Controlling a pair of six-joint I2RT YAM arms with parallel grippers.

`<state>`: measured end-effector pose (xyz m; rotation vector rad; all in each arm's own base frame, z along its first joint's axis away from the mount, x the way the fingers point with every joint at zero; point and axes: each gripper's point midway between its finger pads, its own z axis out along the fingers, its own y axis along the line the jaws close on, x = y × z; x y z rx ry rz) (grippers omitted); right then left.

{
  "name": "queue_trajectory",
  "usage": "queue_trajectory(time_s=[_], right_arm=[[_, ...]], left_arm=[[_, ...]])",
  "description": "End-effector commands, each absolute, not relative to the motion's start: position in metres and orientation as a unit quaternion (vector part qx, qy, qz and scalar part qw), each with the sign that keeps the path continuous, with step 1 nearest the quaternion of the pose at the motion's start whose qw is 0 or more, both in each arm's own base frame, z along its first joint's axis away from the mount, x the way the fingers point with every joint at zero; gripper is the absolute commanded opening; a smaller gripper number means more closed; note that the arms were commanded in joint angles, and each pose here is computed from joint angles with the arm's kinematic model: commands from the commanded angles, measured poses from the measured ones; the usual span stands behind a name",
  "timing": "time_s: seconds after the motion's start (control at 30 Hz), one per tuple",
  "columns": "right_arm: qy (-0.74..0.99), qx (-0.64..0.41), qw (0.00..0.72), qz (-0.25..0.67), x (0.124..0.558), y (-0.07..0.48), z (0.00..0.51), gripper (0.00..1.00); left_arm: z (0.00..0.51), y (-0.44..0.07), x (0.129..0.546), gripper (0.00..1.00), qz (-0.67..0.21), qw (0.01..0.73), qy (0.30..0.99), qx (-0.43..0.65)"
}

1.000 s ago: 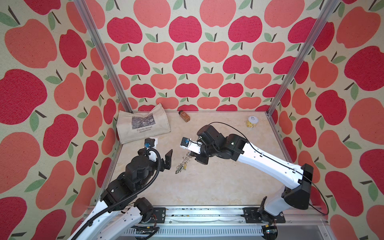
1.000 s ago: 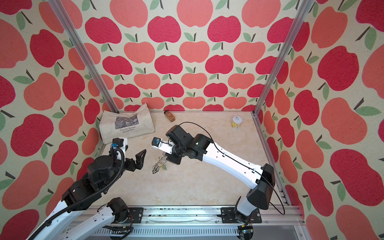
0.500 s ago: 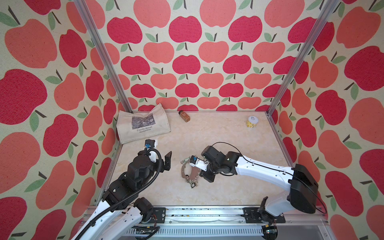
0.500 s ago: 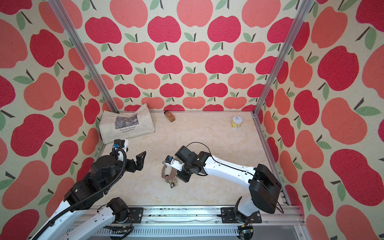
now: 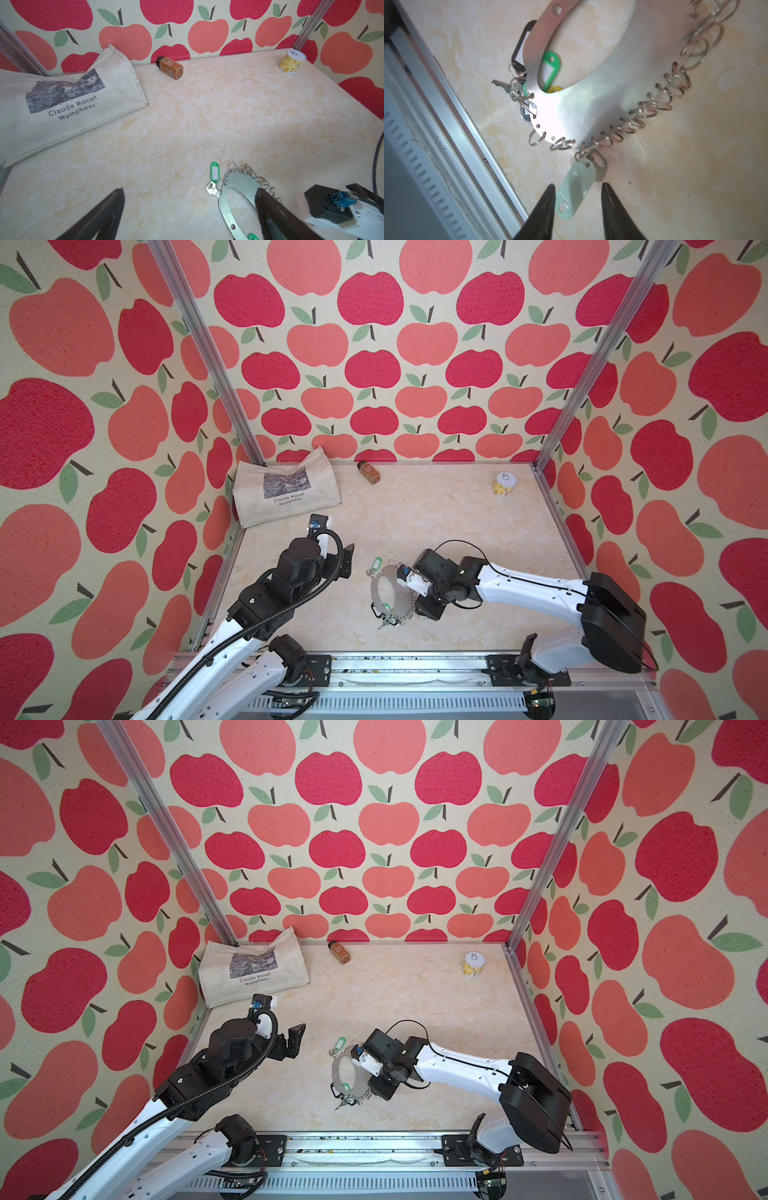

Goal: Put the keys on the keyring

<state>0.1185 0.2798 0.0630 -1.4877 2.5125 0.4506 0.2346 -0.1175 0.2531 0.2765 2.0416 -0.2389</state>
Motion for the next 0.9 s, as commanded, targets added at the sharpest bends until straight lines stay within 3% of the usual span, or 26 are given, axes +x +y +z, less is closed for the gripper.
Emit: queue_trajectory(time_s=[0.0,0.4,0.67,0.83,0.87], right_arm=[[0.874,-0.457,0.101,0.128,0.124,0.257,0.067,0.5],[0.882,-0.416,0.178,0.133,0.159,0.249,0.097,0.69],[0.869,-0.328,0.332,0.166,0.225,0.227,0.157,0.81],[0.861,-0.273,0.41,0.127,0.266,0.184,0.182,0.9],[0.859,-0.26,0.425,0.117,0.274,0.174,0.185,0.96]], left_arm=[[0.26,-0.115,0.237,0.99,-0.099,0.519,0.841,0.116],[0.25,-0.095,0.251,0.99,-0.072,0.534,0.838,0.087],[0.243,-0.068,0.277,0.99,-0.007,0.593,0.802,0.076],[0.23,-0.051,0.297,0.99,0.01,0.614,0.787,0.063],[0.225,-0.047,0.302,0.99,0.011,0.617,0.785,0.059]])
